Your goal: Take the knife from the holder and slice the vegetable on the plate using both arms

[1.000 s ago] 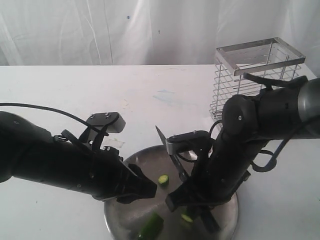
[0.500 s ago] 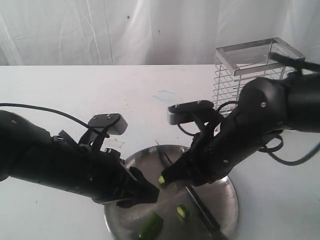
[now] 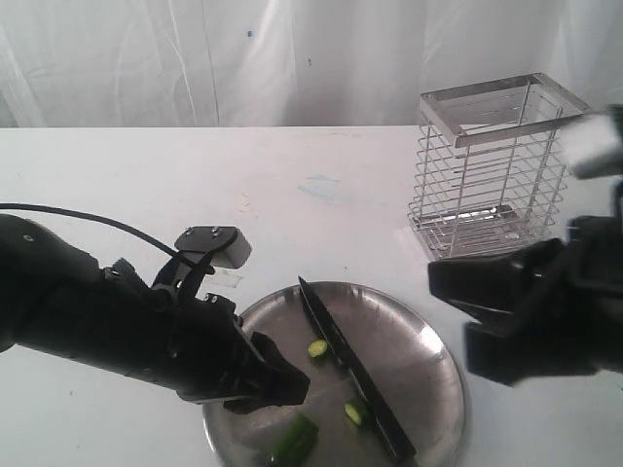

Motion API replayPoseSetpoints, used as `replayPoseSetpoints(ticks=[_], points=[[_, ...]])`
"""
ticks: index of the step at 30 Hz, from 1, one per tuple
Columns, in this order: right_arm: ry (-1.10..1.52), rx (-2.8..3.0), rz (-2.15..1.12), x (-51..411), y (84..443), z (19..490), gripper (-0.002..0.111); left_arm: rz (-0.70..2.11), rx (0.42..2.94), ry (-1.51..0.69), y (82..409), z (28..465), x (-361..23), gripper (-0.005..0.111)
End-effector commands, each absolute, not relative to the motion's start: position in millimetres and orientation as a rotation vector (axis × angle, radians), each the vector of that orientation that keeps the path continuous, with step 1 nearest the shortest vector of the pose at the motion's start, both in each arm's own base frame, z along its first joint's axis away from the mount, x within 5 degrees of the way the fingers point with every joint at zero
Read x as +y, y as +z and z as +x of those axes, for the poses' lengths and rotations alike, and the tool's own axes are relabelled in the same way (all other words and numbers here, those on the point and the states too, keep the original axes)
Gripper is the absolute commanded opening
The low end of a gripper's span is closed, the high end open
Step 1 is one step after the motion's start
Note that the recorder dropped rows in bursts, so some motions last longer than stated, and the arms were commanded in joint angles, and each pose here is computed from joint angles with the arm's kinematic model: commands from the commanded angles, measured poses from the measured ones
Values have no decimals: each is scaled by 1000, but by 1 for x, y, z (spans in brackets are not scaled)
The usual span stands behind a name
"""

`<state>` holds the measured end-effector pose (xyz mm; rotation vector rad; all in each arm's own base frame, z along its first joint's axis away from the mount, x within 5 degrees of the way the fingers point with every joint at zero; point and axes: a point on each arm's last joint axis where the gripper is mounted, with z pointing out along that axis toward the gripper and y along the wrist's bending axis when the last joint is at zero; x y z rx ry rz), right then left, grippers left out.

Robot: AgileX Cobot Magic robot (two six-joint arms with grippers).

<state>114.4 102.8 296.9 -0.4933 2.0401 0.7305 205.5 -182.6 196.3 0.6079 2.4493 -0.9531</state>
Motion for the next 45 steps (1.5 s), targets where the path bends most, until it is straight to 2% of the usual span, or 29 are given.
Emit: replayPoseSetpoints(ticks=[1, 6, 11, 17, 26, 36, 45], points=[[783, 1897, -505, 80, 308, 79, 0, 617, 2449, -972, 197, 203, -182, 48], [771, 1745, -545, 58, 320, 48, 0, 617, 2449, -972, 197, 203, -182, 48], [811, 1520, -437, 39, 337, 29, 0, 617, 2449, -972, 197, 203, -182, 48], [753, 1503, -476, 33, 331, 22, 0, 617, 2449, -972, 197, 203, -182, 48], [643, 1550, -508, 35, 289, 32, 0, 617, 2449, -972, 197, 203, -182, 48], [549, 1638, -388, 31, 221, 40, 0, 617, 2449, -972, 197, 203, -182, 48], [494, 1714, -352, 31, 193, 46, 0, 615, 2449, -973, 197, 203, -182, 48]])
